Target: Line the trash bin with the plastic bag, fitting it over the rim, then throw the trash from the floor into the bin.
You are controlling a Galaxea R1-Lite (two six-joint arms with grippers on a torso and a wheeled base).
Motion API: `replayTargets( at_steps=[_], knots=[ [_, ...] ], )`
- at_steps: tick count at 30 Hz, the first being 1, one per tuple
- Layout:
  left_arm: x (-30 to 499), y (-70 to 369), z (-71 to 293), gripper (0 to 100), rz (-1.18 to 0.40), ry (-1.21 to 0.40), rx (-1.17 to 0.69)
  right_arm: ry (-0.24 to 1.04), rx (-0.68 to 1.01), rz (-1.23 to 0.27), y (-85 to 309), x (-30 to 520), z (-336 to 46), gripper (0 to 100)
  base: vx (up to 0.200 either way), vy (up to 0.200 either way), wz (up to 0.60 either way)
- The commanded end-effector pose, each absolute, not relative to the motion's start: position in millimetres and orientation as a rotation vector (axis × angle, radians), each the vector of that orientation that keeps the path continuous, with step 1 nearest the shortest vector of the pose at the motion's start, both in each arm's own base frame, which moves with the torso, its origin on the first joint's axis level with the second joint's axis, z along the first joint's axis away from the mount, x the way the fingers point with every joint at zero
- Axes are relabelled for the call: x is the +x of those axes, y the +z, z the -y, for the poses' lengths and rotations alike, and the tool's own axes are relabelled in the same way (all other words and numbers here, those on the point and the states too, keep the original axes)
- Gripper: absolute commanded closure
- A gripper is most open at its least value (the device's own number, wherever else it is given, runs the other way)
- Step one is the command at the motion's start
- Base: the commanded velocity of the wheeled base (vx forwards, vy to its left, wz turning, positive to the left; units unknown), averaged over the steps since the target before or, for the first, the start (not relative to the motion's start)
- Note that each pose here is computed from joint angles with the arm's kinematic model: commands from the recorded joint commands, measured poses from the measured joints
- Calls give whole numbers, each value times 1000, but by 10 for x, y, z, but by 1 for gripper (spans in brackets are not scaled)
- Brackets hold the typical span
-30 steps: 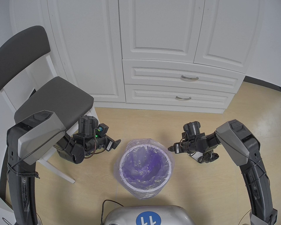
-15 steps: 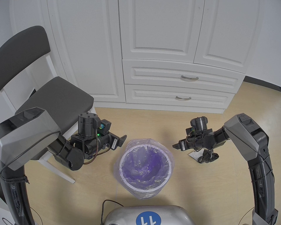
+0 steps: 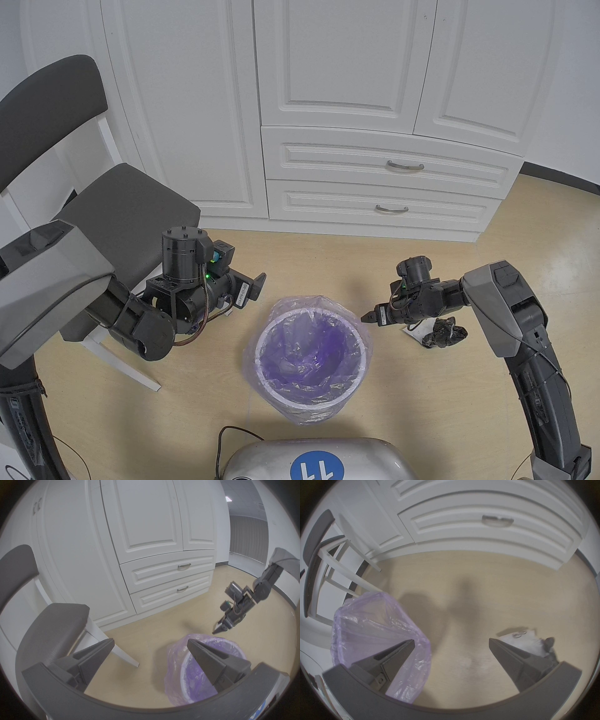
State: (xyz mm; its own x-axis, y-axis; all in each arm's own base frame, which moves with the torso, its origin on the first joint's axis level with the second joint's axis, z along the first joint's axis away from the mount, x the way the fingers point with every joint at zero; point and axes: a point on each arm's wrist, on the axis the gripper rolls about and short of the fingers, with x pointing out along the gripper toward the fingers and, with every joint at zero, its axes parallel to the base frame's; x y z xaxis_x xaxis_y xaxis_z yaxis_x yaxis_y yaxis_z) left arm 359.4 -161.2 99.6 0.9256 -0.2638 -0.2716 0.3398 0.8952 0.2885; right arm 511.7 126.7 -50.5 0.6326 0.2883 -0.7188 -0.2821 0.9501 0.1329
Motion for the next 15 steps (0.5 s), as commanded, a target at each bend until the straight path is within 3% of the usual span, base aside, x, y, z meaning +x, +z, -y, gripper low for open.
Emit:
replayTargets(
  at_steps=[1,15],
  knots=[
    [3561,1108,1613,0,-199,-310,334,345,16,-866,-763,5096,-1336,0,0,0,0],
    [3428,1216,1827,0,-111,-263,346,370,130,-745,-773,5088,-1732,0,0,0,0]
  ],
)
